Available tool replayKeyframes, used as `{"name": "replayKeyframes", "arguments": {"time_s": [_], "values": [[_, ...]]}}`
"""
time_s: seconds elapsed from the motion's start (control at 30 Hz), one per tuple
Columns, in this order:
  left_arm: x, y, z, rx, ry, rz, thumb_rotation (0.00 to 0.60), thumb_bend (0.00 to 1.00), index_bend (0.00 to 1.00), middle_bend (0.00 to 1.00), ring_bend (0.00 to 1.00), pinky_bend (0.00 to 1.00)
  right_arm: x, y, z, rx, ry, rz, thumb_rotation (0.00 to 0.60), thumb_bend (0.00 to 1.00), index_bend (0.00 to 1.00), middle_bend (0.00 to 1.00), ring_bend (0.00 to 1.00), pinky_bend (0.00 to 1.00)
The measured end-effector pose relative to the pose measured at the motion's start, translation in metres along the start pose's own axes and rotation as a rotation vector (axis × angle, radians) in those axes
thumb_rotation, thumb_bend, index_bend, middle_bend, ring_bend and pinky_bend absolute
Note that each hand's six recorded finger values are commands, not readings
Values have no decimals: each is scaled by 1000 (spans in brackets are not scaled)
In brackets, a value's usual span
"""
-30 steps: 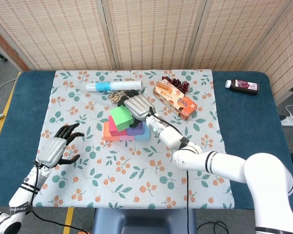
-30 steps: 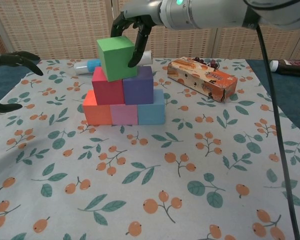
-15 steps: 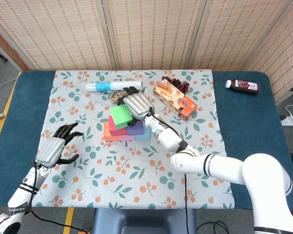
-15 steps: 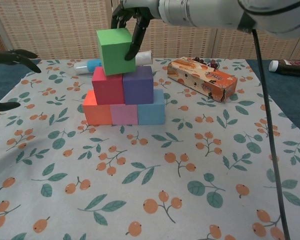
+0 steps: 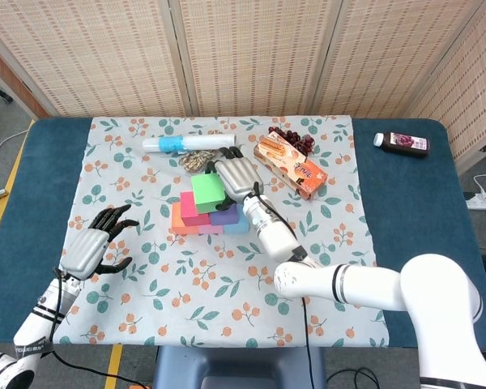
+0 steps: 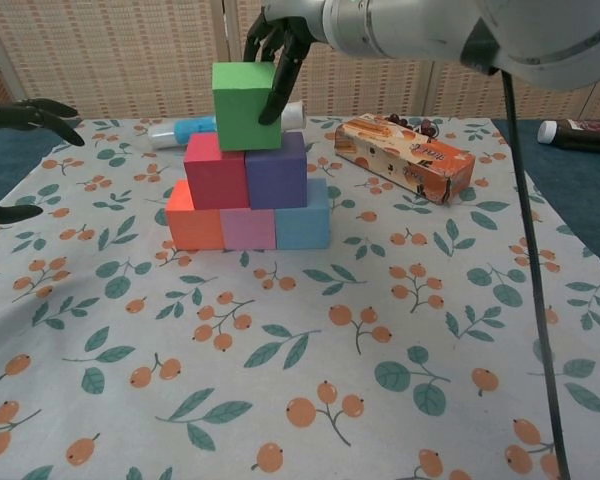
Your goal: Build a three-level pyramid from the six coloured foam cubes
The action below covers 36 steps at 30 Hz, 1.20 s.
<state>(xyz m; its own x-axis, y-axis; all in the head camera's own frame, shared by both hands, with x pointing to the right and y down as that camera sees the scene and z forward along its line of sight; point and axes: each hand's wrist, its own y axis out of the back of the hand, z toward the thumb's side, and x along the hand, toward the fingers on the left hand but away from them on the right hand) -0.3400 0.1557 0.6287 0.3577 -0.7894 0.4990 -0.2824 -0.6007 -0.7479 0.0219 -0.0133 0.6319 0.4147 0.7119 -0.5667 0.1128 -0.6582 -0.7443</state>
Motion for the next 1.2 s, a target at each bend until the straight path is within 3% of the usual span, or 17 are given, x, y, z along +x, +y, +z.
{"name": "replayKeyframes", "arguments": {"time_s": [1.2], "values": [[-1, -5, -7, -14, 1, -4, 600, 293, 217, 0, 0, 0, -2, -9, 12, 11, -64, 15, 600, 0, 346, 358, 56, 0]]}}
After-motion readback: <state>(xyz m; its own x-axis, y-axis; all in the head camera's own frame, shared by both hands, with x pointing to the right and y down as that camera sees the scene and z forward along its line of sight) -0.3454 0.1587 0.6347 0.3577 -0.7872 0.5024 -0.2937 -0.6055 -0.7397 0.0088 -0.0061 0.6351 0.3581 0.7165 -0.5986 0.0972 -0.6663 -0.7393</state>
